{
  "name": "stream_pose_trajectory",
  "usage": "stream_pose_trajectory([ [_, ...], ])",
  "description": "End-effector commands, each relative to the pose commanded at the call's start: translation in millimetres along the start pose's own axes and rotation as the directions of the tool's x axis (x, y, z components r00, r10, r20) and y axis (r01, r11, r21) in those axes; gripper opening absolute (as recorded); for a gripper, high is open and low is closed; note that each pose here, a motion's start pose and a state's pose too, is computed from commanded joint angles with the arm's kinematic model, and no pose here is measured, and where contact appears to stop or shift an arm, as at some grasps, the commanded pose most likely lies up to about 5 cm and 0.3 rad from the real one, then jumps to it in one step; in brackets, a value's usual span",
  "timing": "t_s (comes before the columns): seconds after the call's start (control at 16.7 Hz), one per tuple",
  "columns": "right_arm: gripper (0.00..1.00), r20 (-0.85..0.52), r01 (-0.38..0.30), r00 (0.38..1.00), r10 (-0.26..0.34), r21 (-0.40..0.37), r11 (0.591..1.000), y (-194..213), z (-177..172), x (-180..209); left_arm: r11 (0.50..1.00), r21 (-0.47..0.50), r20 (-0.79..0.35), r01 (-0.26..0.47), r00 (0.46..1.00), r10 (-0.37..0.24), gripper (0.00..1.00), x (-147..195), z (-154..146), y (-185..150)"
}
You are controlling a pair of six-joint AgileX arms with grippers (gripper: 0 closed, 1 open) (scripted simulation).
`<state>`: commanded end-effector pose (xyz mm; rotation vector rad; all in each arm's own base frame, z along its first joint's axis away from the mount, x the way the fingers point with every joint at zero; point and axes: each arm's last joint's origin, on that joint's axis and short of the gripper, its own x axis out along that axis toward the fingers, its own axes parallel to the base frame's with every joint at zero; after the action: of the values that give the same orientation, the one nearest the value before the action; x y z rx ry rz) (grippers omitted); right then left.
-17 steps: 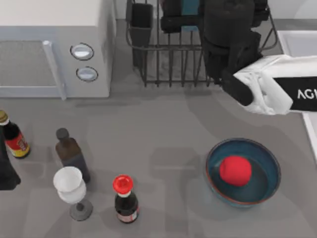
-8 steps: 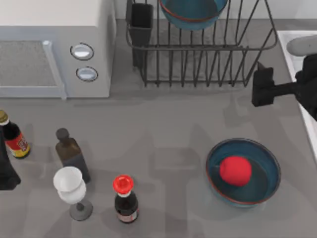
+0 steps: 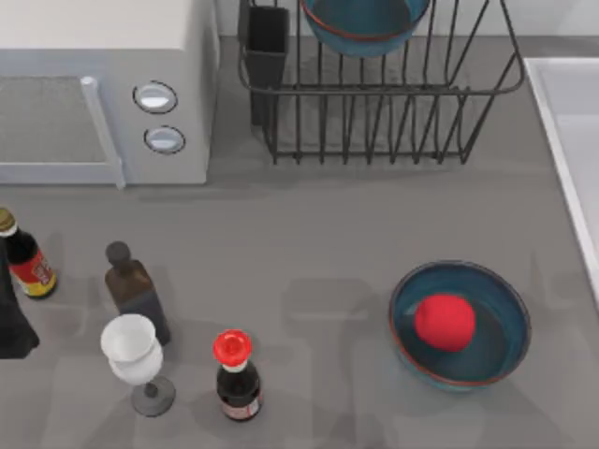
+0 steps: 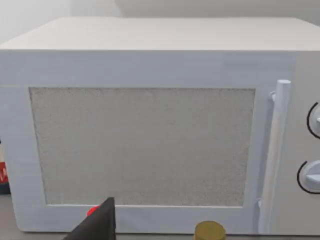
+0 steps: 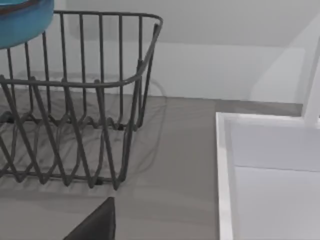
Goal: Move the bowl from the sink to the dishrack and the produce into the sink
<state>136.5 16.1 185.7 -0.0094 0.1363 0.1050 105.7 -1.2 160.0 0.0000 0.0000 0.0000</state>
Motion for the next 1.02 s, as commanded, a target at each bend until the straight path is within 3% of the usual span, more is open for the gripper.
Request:
stream_pose_trajectory([
  [0.48,1.0,0.131,0.1,0.986,-0.102,0.015,0.995,-13.6,-29.7,-28.3,1.0,0.0,0.0,0.0,1.0,0.0,1.0,0.0,0.0,0.0],
  [1.02,1.0,0.135,0.104,0.985,-0.105,0.016,0.994,-13.9,-29.9,-28.6,1.0,0.0,0.0,0.0,1.0,0.0,1.0,0.0,0.0,0.0],
])
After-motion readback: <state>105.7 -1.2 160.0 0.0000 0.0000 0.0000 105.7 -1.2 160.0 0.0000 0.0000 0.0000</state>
